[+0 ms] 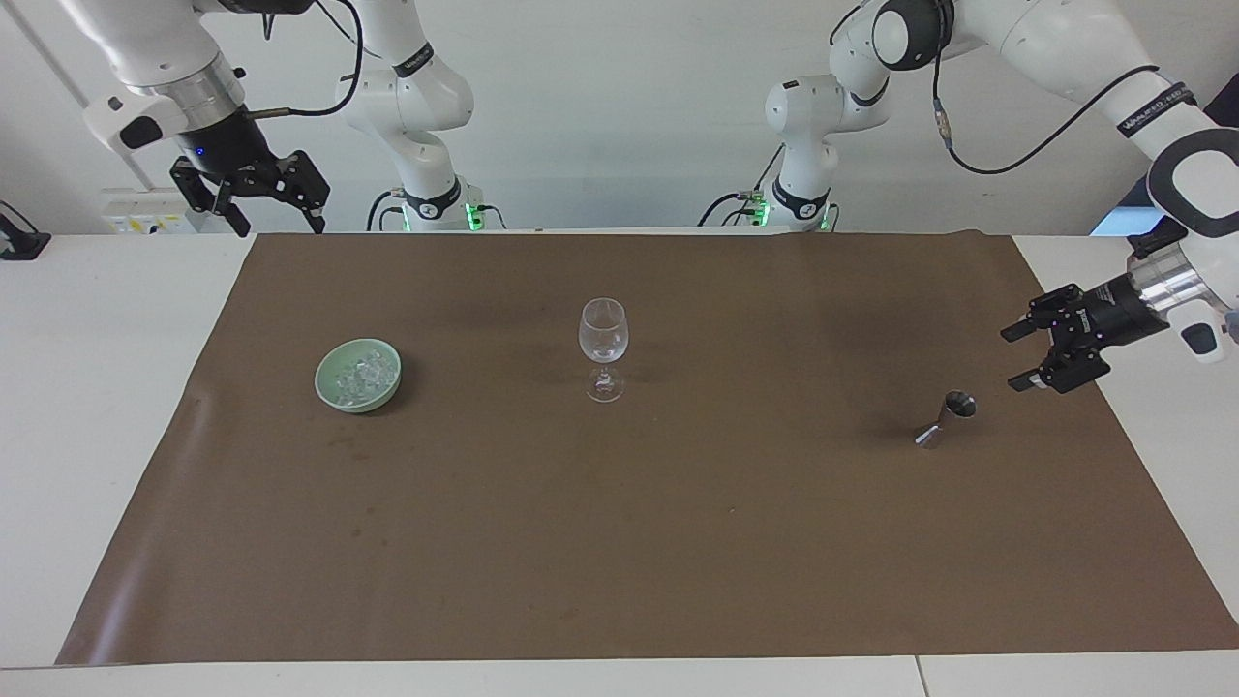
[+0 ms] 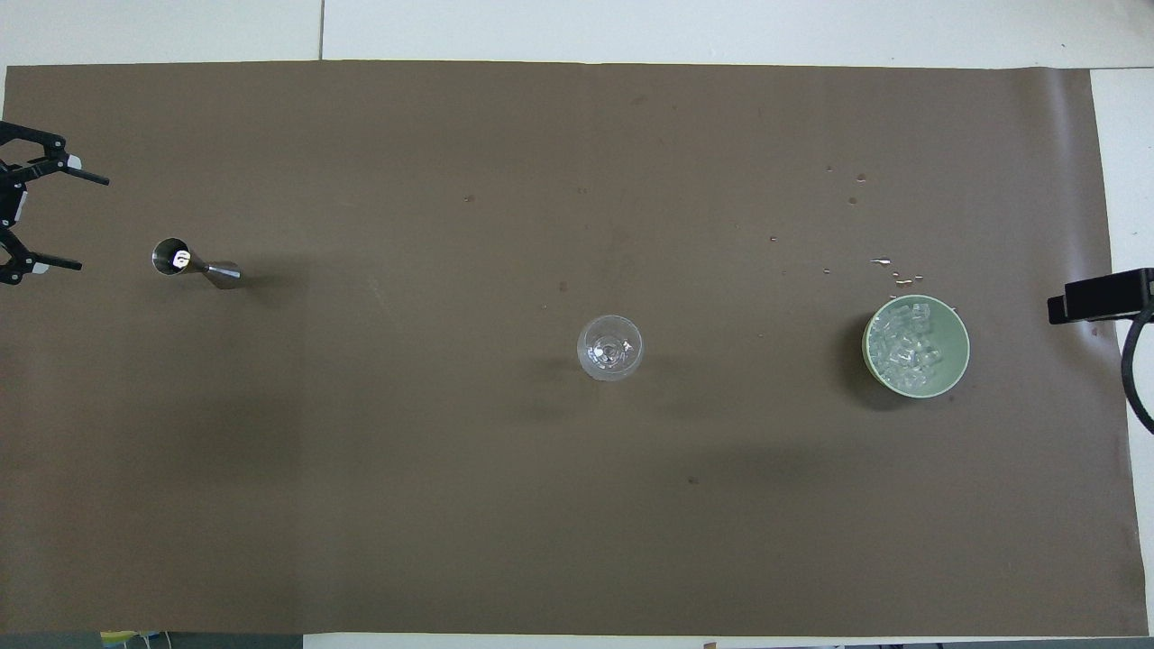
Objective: Pour wine and add ice with both arms
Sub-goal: 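Open the left gripper around the silver jigger while the right gripper reaches the ice bowl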
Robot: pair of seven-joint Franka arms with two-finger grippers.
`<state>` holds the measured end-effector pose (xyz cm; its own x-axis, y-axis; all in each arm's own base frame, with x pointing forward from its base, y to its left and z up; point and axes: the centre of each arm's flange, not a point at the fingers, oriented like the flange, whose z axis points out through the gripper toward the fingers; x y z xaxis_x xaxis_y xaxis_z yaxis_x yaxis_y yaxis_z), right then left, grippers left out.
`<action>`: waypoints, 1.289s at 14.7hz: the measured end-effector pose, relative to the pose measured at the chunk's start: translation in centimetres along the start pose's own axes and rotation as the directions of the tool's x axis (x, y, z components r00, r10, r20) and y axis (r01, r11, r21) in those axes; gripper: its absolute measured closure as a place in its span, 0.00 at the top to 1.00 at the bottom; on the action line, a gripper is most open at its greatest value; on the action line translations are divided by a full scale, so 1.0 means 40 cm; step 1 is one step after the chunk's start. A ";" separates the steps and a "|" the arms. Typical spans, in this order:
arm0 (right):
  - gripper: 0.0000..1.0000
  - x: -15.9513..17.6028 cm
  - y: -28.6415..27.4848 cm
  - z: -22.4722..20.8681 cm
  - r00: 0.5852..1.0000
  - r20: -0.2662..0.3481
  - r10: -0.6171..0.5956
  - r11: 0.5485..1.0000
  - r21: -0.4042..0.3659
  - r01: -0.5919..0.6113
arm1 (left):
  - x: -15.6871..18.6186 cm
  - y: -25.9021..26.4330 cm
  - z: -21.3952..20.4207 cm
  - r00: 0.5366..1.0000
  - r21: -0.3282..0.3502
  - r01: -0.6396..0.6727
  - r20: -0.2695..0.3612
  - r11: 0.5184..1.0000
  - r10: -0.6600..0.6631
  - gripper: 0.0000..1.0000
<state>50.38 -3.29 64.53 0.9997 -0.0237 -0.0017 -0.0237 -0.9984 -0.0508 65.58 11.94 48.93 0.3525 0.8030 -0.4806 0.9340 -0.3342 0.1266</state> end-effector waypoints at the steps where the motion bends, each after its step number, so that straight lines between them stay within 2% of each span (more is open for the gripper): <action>1: 1.00 0.000 0.000 0.000 1.000 0.000 0.000 1.000 0.000 0.000 | 0.016 0.008 0.017 1.000 0.002 0.026 -0.002 1.000 -0.026 1.00; 4: 1.00 0.000 0.000 0.000 1.000 0.000 0.000 1.000 0.000 0.000 | 0.090 0.006 0.061 0.994 -0.005 0.110 0.009 0.994 -0.110 1.00; 8: 1.00 0.000 0.000 0.000 1.000 0.001 0.000 1.000 0.000 0.000 | 0.258 -0.075 0.086 0.960 -0.077 0.251 0.147 0.965 -0.238 1.00; 10: 1.00 -0.002 0.000 0.001 1.000 0.006 0.000 1.000 0.000 0.000 | 0.317 -0.118 0.112 0.935 -0.092 0.311 0.208 0.946 -0.287 1.00; 15: 1.00 -0.003 -0.002 0.006 1.000 0.013 -0.001 1.000 0.000 0.001 | 0.366 -0.174 0.265 0.868 -0.121 0.438 0.313 0.891 -0.384 1.00; 19: 1.00 0.000 -0.010 0.054 0.999 0.035 -0.007 1.000 0.001 0.007 | 0.342 -0.227 0.310 0.858 -0.137 0.438 0.358 0.888 -0.368 1.00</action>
<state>50.38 -2.80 62.39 0.9993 -0.0146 -0.0358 -0.0165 -0.9985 -0.0521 61.21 19.84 30.45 -0.0627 0.6358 -0.7693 0.9923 0.1225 0.0204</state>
